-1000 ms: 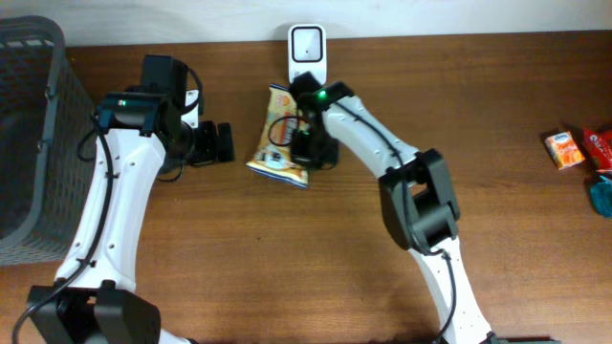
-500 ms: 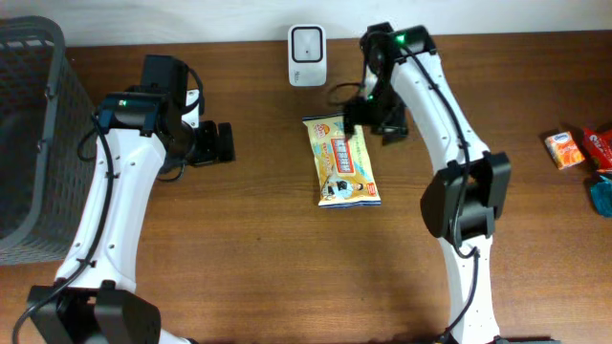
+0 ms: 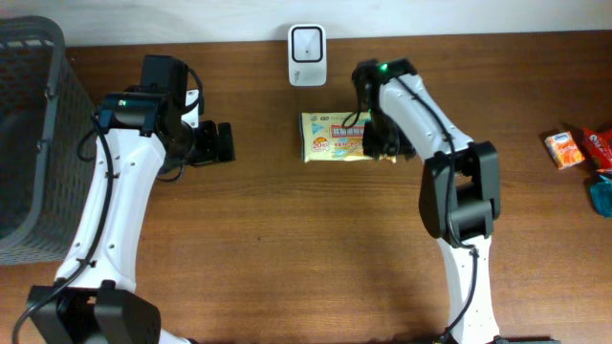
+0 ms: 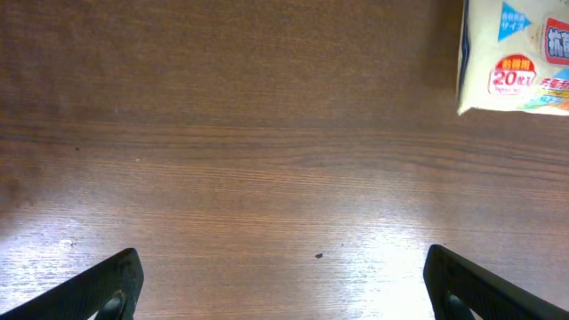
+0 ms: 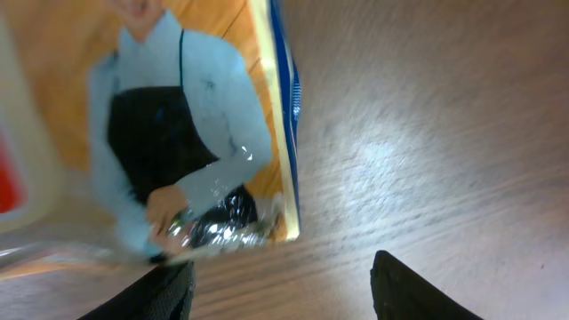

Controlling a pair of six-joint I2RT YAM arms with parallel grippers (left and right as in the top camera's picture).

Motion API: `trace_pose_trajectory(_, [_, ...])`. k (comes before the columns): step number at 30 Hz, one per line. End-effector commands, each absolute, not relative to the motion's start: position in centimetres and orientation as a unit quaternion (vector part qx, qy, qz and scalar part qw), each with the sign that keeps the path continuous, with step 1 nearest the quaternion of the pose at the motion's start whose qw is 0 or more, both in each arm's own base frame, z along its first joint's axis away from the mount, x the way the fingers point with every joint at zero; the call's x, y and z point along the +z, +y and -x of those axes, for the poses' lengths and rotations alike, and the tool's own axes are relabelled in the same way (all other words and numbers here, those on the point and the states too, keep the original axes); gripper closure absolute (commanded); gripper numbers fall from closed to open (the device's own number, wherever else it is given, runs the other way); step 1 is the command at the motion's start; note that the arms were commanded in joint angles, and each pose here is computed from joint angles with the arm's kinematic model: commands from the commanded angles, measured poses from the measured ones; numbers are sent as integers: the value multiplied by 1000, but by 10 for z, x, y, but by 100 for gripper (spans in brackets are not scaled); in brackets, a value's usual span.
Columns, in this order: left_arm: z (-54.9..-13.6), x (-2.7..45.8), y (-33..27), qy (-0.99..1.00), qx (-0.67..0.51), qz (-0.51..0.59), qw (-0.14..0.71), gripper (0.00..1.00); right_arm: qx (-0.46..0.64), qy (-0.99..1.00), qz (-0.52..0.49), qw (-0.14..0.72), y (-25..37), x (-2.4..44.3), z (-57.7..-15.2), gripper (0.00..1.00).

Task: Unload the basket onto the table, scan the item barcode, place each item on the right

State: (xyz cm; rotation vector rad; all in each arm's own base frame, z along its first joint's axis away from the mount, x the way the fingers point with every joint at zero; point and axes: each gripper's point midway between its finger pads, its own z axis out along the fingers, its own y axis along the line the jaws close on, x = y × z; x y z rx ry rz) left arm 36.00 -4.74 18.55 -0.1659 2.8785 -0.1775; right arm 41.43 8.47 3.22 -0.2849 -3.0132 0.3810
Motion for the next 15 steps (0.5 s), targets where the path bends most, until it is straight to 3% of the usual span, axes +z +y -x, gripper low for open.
trace_pose_trajectory(1, [-360, 187, -48, 988, -65, 60, 127, 1, 31, -993, 103, -49, 114, 78, -465, 39])
trace_pose_trajectory(2, [-360, 187, -48, 988, -65, 60, 127, 1, 13, -993, 101, -65, 121, 79, -474, 44])
trace_pose_trajectory(3, [-360, 187, -48, 988, -65, 60, 126, 1, -4, -992, 100, -73, 128, 76, -480, 62])
trace_pose_trajectory(4, [-360, 187, -48, 988, -65, 60, 127, 1, -10, -992, 98, -73, 133, 69, -481, 87])
trace_pose_trajectory(5, [-360, 187, -48, 988, -65, 60, 127, 1, -14, -993, 96, -74, 136, 60, -483, 96])
trace_pose_trajectory(10, [-360, 187, -48, 988, -65, 60, 126, 1, -75, -995, 61, -6, 189, 7, -453, 96])
trace_pose_trajectory(15, [-360, 187, -48, 988, -65, 60, 127, 1, -74, -996, 23, -44, 224, 44, -457, 96])
